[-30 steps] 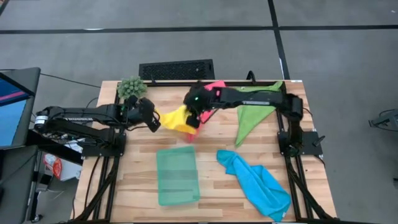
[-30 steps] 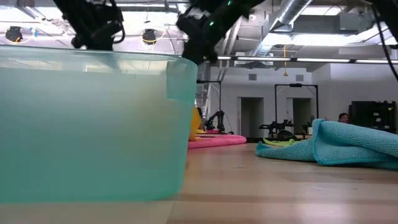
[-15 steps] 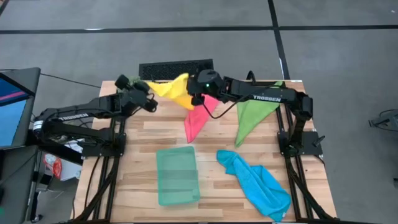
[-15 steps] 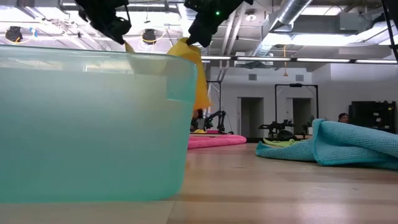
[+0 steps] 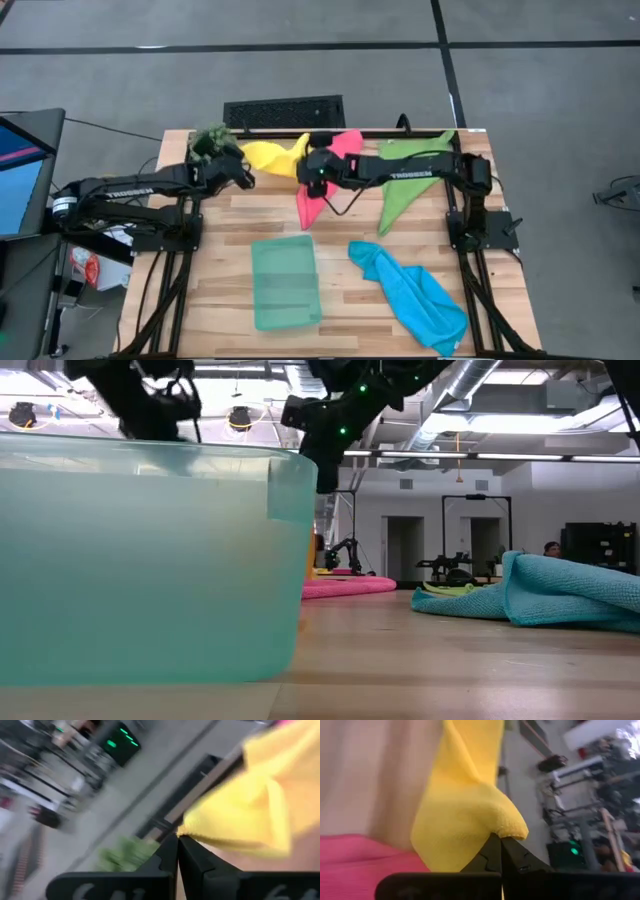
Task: Fold microfiber towels
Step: Fold the yellow towel
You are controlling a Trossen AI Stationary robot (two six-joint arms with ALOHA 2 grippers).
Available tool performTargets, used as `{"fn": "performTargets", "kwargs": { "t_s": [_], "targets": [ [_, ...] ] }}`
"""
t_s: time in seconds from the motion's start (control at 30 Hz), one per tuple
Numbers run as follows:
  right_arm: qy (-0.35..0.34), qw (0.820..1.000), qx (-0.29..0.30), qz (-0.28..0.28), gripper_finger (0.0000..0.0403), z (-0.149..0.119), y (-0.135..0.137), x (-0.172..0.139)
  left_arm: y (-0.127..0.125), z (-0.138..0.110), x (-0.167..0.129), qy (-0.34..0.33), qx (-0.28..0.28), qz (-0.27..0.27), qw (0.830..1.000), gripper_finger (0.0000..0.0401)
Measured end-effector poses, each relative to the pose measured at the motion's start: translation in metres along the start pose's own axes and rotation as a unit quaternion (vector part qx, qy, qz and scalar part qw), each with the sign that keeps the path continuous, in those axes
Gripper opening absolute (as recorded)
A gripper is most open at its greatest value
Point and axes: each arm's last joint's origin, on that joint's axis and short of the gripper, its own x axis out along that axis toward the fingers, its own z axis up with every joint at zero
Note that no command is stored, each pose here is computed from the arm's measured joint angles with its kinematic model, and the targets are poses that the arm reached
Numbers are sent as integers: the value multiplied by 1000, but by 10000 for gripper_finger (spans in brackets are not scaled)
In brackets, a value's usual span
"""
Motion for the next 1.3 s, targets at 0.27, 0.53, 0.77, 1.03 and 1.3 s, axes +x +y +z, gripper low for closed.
{"fn": "performTargets", "kwargs": {
  "t_s": [0.27, 0.53, 0.77, 1.03, 1.3],
  "targets": [
    [-7, 986, 12, 164, 55, -8, 48, -4, -9, -17, 5, 25, -34, -39, 998, 0],
    [-41, 942, 80, 322, 144, -8, 71, -13, -10, -16, 5, 27, -69, -43, 996, 0],
    [-1, 921, 245, 304, 215, -21, 64, 0, -10, -16, 5, 30, -83, -54, 995, 0],
    [65, 835, 420, 349, 222, -20, 69, -4, -11, -17, 4, 34, -89, -71, 993, 0],
    [82, 828, 472, 290, 221, -21, 66, -1, -11, -17, 4, 36, -97, -73, 992, 0]
  ]
}}
